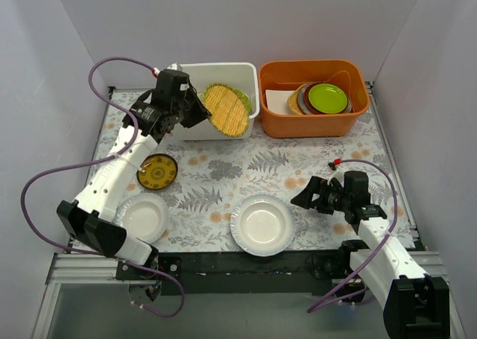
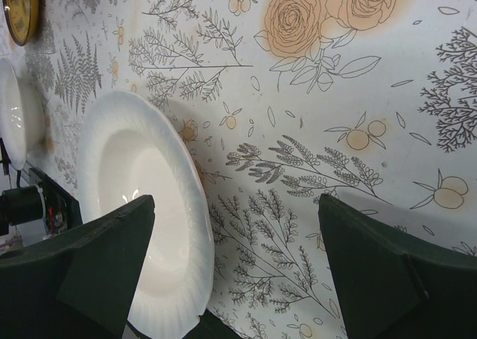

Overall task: Place the plates into the plastic bin on the countertop
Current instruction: Place the plate in the plastic bin.

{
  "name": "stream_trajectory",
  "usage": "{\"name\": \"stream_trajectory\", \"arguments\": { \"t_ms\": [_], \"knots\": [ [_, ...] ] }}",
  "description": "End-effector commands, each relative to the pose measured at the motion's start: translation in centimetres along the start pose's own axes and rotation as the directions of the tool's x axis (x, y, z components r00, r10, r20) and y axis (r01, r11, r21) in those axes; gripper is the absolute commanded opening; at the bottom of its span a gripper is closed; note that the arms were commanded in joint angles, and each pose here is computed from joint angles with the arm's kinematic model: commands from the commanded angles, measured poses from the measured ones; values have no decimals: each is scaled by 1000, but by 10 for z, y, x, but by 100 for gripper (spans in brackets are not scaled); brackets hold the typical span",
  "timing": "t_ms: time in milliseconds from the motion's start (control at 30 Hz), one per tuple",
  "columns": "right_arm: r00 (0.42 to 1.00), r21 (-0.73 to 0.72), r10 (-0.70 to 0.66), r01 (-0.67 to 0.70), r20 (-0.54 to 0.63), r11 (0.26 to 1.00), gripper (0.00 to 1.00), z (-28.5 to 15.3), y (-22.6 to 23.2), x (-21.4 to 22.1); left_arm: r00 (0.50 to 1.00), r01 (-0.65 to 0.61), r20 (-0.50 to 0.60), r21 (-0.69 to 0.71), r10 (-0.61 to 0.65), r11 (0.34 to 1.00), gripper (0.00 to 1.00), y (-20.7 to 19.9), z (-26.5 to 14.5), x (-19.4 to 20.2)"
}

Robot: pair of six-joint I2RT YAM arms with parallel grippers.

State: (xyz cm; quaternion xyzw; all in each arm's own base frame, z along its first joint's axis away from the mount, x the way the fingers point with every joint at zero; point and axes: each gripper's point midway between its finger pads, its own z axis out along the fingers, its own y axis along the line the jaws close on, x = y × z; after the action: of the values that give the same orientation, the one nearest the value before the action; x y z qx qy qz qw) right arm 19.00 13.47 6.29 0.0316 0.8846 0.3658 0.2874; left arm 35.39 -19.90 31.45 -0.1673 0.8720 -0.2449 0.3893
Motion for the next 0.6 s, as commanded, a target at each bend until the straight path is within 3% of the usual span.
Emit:
{"name": "stream_trajectory", "arguments": {
  "t_ms": [0,300,567],
  "knots": [
    [999,-6,-33,34,32,999,98,-5,10,-16,996,5,88,97,-13,995,0,-22,-5,-55],
    [999,2,-37,37,27,999,98,-4,7,-15,996,53,66,130,-62,990,0,-7,39,-115],
    [999,4,-34,34,18,999,98,-2,5,-12,994,88,48,129,-95,988,0,4,76,-128]
  ]
}}
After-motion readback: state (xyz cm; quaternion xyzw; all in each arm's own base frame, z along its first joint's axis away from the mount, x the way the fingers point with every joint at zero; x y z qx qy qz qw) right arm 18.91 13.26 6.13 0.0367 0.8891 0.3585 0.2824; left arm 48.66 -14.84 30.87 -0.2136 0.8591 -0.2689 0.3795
